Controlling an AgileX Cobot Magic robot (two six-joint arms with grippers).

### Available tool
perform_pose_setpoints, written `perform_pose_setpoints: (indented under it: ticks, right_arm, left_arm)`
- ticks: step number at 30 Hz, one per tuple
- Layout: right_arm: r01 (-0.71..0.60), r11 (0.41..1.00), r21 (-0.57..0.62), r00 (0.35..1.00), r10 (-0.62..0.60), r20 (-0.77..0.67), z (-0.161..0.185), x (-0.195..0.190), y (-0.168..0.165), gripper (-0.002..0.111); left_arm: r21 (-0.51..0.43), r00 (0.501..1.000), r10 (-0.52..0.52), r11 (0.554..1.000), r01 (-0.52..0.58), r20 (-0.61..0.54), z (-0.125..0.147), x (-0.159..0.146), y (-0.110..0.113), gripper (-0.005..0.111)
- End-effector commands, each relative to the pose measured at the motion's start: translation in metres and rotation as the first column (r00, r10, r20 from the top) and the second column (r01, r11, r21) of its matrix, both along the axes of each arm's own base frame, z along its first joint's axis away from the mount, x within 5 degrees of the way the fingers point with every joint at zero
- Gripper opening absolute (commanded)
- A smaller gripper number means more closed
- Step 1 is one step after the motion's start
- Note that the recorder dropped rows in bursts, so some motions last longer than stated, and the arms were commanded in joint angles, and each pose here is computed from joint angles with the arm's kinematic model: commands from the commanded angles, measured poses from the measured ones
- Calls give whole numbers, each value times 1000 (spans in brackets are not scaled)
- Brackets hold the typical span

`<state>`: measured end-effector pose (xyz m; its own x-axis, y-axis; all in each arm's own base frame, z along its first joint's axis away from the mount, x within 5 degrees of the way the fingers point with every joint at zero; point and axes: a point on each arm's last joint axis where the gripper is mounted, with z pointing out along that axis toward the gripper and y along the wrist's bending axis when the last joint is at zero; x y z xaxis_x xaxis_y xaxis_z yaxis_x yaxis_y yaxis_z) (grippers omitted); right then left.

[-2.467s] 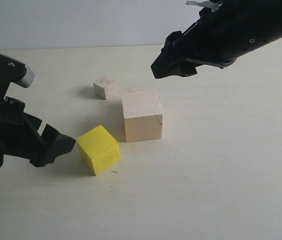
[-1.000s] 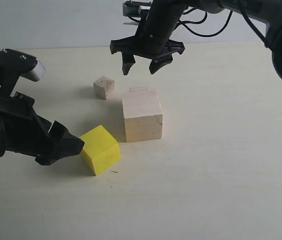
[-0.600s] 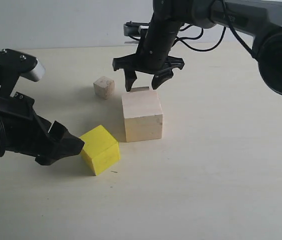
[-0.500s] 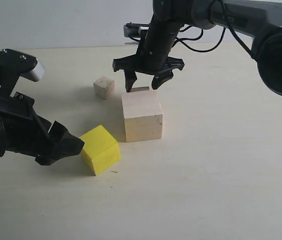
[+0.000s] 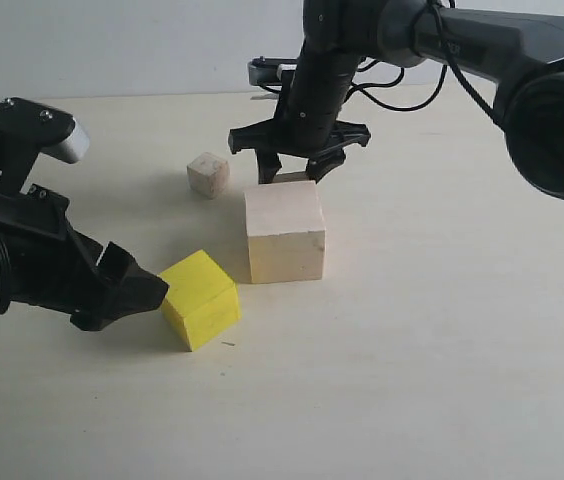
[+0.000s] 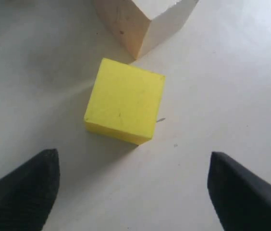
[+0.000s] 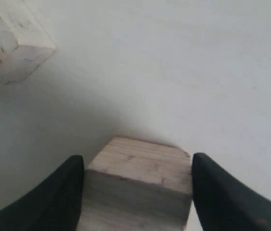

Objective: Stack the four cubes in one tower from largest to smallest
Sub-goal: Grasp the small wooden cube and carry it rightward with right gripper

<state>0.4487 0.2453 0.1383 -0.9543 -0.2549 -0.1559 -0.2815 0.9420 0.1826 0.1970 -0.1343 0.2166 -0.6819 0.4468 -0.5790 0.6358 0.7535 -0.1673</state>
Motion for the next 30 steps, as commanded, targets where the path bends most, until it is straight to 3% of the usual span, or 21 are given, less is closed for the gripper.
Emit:
perform_pose_setpoints:
  ticks: [1,9,15,18,22,27,30]
  right_arm:
    - [-37,987,-155,998,44,43,16,4,-14,0]
    - [25,987,-160,995,-8,103,41,18,-45,0]
    - [93,995,40,995,-94,44,54,29,-76,0]
    - [116,992,41,992,-118,44,55,31,-88,0]
    - [108,993,-40,993,-106,43,59,21,-98,0]
    - [104,992,-67,994,-107,-35,62,-10,-107,0]
    - [118,992,-50,993,-117,13,77,-33,-114,0]
  left_arm:
    - [-8,1000,-6,1000,6,10,4,-1,-1,80]
    - [-9,1000,-3,1000,4,15,4,0,-1,80]
    - [-9,1000,-3,1000,4,15,4,0,-1,80]
    - [-9,1000,-3,1000,4,15,4,0,-1,80]
    - [-9,1000,-2,1000,2,14,4,0,-1,80]
    - [-16,1000,13,1000,-13,27,5,1,-1,80]
    - [-21,998,27,999,-26,51,6,4,-1,80]
